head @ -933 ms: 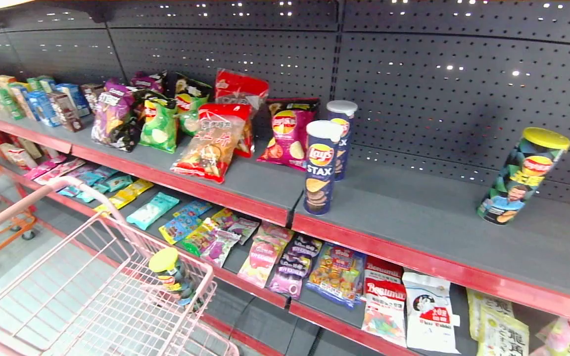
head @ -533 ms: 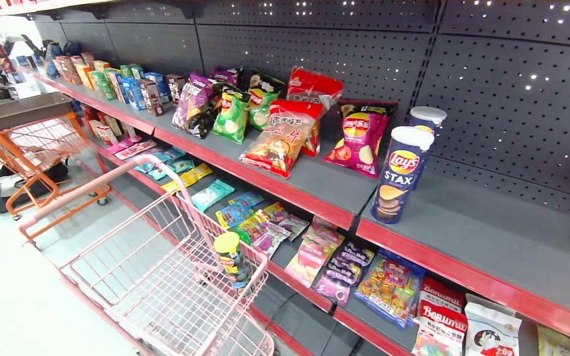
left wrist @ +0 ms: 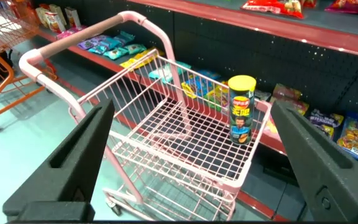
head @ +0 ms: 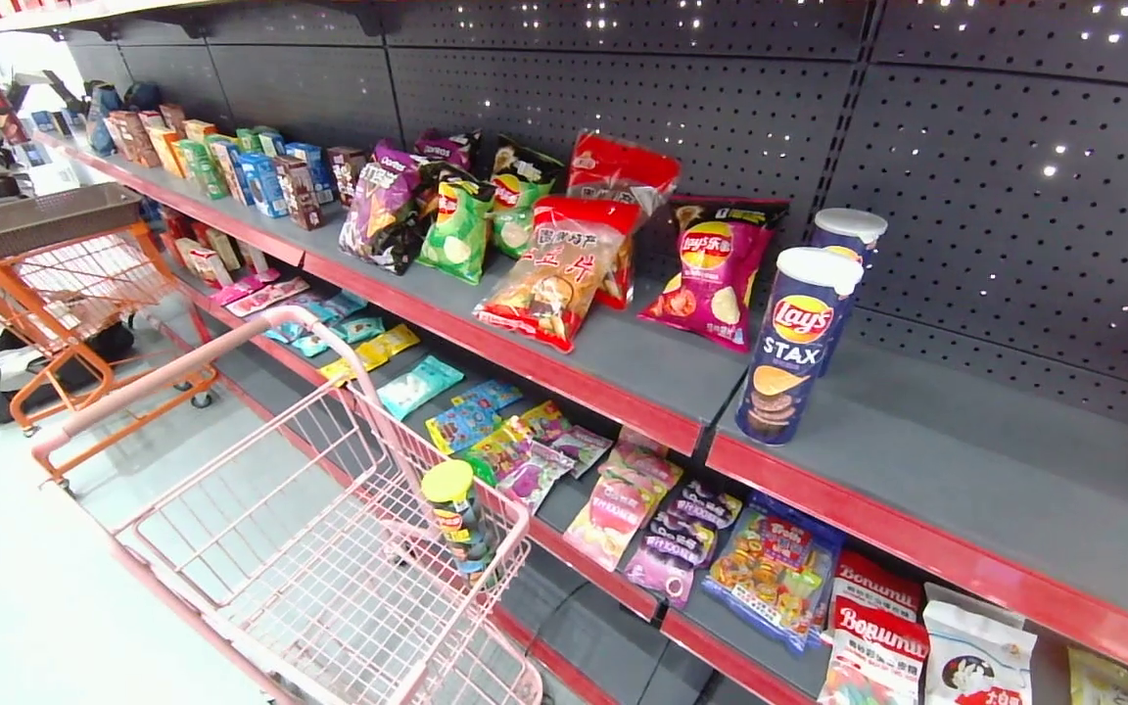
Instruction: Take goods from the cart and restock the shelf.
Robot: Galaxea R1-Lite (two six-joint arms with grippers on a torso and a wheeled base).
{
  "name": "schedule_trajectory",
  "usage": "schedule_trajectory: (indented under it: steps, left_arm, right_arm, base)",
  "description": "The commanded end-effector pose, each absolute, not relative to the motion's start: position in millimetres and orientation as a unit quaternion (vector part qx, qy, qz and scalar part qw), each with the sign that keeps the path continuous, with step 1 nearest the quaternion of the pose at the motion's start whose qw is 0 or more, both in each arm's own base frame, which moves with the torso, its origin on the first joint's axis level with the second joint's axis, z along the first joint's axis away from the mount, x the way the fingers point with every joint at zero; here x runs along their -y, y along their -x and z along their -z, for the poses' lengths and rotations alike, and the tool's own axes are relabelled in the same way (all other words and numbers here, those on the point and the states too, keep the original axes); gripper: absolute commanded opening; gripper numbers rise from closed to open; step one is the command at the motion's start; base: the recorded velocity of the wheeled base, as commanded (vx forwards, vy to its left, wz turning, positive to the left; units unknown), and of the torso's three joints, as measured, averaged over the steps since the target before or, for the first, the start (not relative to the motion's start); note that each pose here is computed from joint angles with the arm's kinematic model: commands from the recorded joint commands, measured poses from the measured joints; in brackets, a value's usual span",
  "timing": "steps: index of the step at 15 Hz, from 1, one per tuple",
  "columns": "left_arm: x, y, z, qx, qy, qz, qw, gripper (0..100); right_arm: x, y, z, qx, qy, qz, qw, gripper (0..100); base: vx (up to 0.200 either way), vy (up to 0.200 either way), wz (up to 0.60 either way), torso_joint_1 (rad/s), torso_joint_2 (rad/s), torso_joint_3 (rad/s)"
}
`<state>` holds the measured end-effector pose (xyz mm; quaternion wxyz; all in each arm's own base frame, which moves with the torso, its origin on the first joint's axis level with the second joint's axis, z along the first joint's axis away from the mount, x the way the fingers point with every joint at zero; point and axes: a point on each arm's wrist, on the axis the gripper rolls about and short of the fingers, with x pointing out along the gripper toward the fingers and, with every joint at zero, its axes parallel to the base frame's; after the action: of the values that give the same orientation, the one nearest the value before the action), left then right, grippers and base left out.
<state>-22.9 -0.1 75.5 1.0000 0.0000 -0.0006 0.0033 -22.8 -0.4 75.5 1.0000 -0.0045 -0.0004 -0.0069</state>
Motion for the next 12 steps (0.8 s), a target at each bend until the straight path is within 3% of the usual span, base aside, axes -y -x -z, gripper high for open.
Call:
schedule_trajectory:
  steps: [1,12]
  left_arm:
    - [0.1,22.8,-75.5,0.0,0.0,-0.004,1.0,100]
    - [0.1,22.8,-75.5,0.0,0.0,-0.002,1.0,100]
  right_arm:
    - [0.4,22.8,-75.6,0.001,0.005,0.007,1.0,100]
    - [0.4,22.8,-75.5,0.0,0.005,0.007,1.0,100]
  base:
    - [0.0,0.0,0.0,-0.144,0.34,0.188]
    - [0.0,0.0,0.0,-0.145,0.35,0.202]
